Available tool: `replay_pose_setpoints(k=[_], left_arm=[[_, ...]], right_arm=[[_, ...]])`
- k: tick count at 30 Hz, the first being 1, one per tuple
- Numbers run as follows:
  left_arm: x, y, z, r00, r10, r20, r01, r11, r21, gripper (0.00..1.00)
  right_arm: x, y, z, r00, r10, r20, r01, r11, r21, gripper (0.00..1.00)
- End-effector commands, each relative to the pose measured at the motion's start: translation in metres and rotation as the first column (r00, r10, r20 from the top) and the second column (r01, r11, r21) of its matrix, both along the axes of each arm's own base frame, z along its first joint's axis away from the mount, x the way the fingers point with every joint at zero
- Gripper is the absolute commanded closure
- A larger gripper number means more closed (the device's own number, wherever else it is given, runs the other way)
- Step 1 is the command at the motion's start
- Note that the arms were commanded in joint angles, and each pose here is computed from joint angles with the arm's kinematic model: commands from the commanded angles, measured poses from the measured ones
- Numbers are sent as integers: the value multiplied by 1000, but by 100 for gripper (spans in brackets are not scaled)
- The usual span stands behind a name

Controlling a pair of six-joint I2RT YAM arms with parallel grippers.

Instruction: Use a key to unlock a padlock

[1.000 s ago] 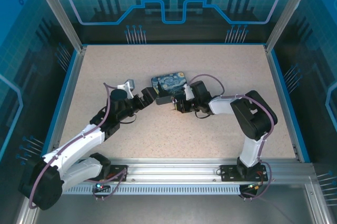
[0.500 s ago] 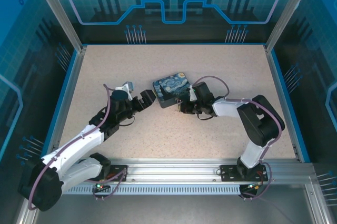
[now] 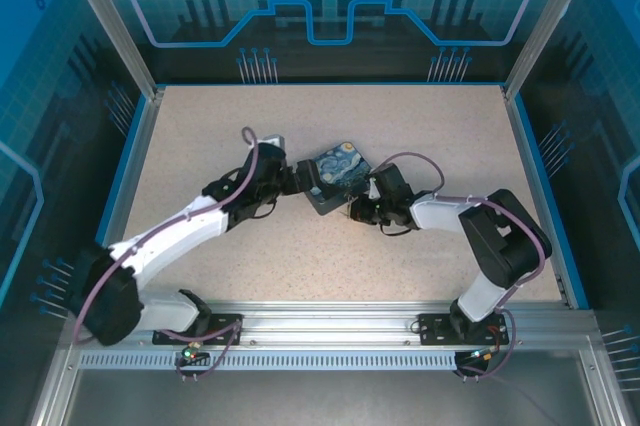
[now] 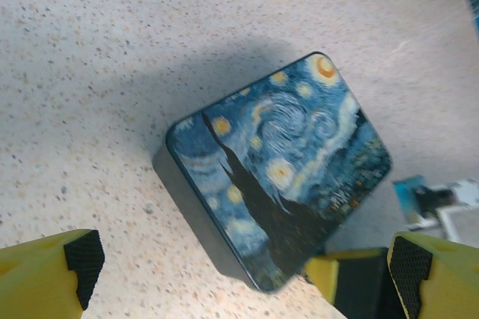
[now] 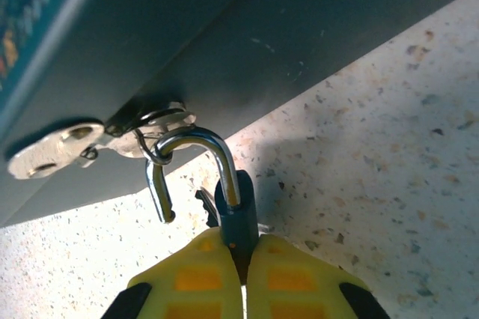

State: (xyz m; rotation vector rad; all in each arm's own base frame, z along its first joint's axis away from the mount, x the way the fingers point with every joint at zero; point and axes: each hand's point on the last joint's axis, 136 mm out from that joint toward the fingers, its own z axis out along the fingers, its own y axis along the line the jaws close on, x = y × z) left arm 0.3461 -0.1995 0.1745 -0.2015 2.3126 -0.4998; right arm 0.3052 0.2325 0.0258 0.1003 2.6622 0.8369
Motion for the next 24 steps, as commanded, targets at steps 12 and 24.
replay_pose_setpoints(k=[12, 24], left_arm=[[25, -9, -55, 992, -56, -115, 90, 943, 320, 1], [23, -31, -85, 980, -108, -165, 167, 900, 403, 1]], right_arm=[[2, -20, 5, 996, -93, -14, 93, 994, 50, 100], [4, -30, 9, 993, -116, -22, 117, 990, 80, 100]])
